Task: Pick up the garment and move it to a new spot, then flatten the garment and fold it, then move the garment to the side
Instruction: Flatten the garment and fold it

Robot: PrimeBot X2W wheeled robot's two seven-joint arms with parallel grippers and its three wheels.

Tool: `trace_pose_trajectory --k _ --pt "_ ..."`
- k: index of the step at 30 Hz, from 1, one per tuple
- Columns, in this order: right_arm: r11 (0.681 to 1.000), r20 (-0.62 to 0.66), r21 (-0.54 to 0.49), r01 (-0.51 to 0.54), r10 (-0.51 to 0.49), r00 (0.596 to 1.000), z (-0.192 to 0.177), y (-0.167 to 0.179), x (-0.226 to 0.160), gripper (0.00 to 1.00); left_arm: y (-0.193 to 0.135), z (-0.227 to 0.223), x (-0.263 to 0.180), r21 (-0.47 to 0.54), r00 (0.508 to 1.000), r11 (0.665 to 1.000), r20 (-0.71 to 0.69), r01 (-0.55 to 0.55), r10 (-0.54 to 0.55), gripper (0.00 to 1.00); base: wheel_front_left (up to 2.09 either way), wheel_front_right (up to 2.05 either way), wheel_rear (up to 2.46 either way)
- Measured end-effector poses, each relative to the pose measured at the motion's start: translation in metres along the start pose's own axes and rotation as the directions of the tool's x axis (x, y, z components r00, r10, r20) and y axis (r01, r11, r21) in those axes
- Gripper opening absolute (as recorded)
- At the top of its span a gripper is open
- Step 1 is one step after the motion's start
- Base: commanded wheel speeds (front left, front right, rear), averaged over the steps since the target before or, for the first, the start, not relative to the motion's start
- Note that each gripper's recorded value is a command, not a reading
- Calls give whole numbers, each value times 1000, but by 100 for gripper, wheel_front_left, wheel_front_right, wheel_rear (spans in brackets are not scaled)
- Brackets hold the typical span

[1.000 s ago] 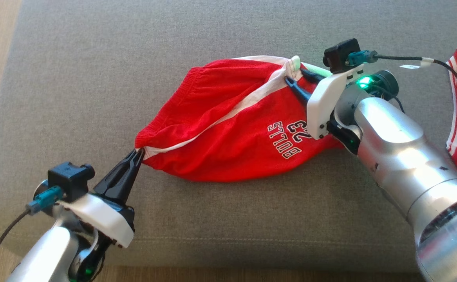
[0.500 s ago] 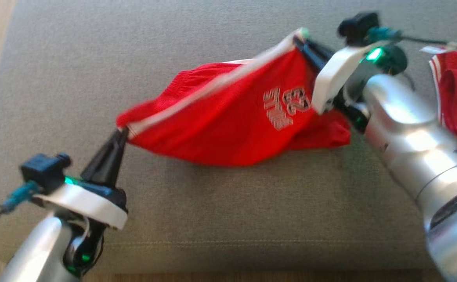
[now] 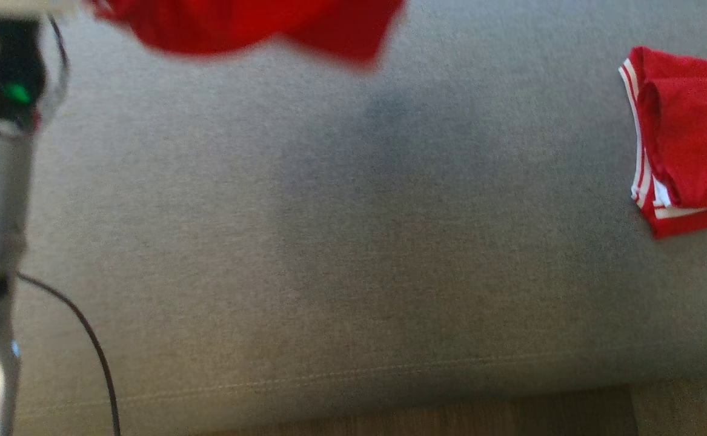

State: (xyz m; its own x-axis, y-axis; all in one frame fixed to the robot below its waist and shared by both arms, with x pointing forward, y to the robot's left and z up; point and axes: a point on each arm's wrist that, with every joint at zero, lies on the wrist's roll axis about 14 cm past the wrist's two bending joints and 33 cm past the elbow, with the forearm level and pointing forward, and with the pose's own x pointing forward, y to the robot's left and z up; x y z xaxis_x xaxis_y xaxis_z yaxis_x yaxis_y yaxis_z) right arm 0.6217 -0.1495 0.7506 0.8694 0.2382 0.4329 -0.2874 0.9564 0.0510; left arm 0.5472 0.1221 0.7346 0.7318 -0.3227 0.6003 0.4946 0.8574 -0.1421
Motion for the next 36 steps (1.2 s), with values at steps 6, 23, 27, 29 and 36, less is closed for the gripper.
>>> trace_pose_trajectory --k 6,23,27,29,36 --pt "998 99 -49 49 -44 994 13 -23 -11 0 -11 -13 12 37 998 998 21 58 -58 0 0 0 0" --pt "959 -549 18 282 -227 805 -217 -40 -299 0 -105 -181 -274 -301 665 953 -704 38 -249 0 0 0 0" --pt "946 -675 -6 324 -243 697 -221 -33 -366 0 -118 -187 -314 -310 574 947 -762 83 -300 0 0 0 0" --pt "942 -691 -12 336 -251 678 -210 -33 -377 0 -123 -186 -320 -318 564 944 -766 82 -307 0 0 0 0" --pt "939 -619 -46 340 -294 728 -169 -46 -336 0 -122 -177 -311 -350 617 936 -741 -21 -263 0 0 0 0"
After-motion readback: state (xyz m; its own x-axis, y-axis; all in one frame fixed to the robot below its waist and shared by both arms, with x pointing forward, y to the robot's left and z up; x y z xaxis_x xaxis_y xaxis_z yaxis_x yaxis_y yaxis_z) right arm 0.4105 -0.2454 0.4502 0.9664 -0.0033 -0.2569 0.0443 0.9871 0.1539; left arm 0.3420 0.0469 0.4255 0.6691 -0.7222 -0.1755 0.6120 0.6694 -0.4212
